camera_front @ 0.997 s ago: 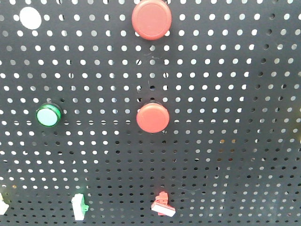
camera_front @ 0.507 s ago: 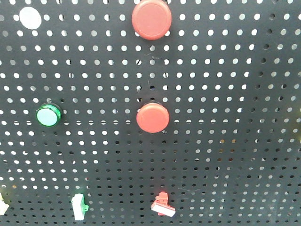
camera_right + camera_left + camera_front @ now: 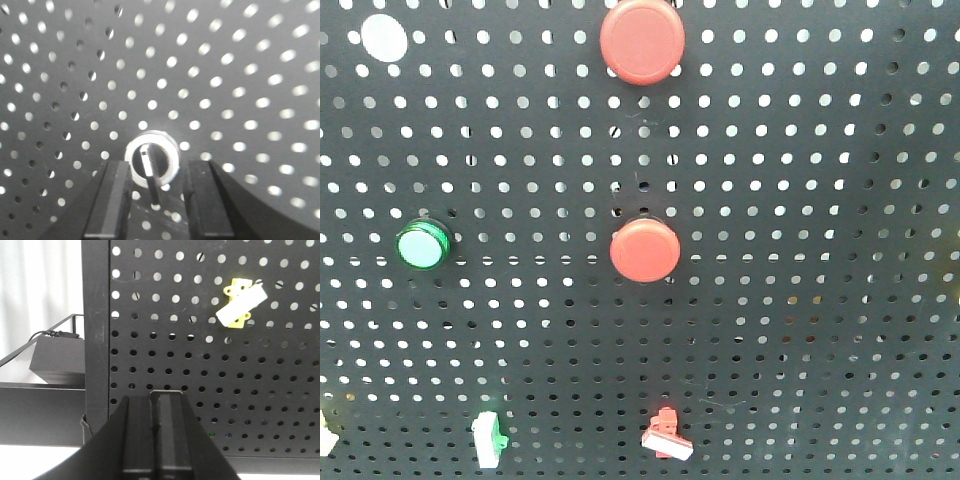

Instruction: Rotate knob clockwise with right arm

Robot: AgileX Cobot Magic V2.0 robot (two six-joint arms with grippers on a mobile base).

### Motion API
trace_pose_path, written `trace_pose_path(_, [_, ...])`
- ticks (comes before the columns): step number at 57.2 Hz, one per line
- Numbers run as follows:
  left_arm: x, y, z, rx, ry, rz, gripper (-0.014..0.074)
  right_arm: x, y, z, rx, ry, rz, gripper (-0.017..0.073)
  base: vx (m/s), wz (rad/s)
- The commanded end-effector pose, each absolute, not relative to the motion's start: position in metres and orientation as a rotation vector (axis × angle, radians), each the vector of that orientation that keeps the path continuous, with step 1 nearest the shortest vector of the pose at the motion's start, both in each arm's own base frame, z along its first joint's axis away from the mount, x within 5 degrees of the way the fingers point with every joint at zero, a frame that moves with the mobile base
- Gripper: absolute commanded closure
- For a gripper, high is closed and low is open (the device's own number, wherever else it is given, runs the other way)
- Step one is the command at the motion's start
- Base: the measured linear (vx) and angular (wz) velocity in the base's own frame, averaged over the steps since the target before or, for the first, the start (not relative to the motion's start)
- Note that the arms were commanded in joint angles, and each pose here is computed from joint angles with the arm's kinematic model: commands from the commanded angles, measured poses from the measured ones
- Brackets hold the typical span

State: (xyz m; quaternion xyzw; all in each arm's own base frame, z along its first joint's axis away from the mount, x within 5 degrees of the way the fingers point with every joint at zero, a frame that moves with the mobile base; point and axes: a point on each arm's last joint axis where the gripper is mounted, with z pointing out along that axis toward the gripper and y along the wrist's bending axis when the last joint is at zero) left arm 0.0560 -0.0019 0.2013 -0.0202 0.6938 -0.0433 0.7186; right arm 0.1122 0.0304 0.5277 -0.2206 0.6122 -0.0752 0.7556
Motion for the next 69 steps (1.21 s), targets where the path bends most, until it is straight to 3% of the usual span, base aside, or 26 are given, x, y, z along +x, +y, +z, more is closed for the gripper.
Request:
trace_pose_path(1, [0.056,-0.001,0.204,-0.063,1.466,-0.101,0.0600,0.113,0.032,0.541,-0.468,1.235,-0.183,0.0234,0.00,0.00])
trace_pose_path(35, [0.056,-0.001,0.204,-0.063,1.466,-0.101,0.0600,0.141,0.041,0.534,-0.493,1.273,-0.183,0.0400,0.00,0.00])
trace_pose_path(46, [0.056,-0.001,0.204,-0.063,1.466,-0.101,0.0600,0.150,0.045,0.530,-0.483,1.304,-0.155,0.0496,0.00,0.00])
trace_pose_path(53, [0.056,-0.001,0.204,-0.063,1.466,-0.101,0.0600,0.153,0.046,0.528,-0.400,1.345,-0.044,0.0573,0.00,0.00])
trace_pose_path(69, [0.056,-0.001,0.204,-0.063,1.466,-0.101,0.0600,0.153,0.046,0.528,-0.036,1.414,0.393,0.0568,0.00,0.00])
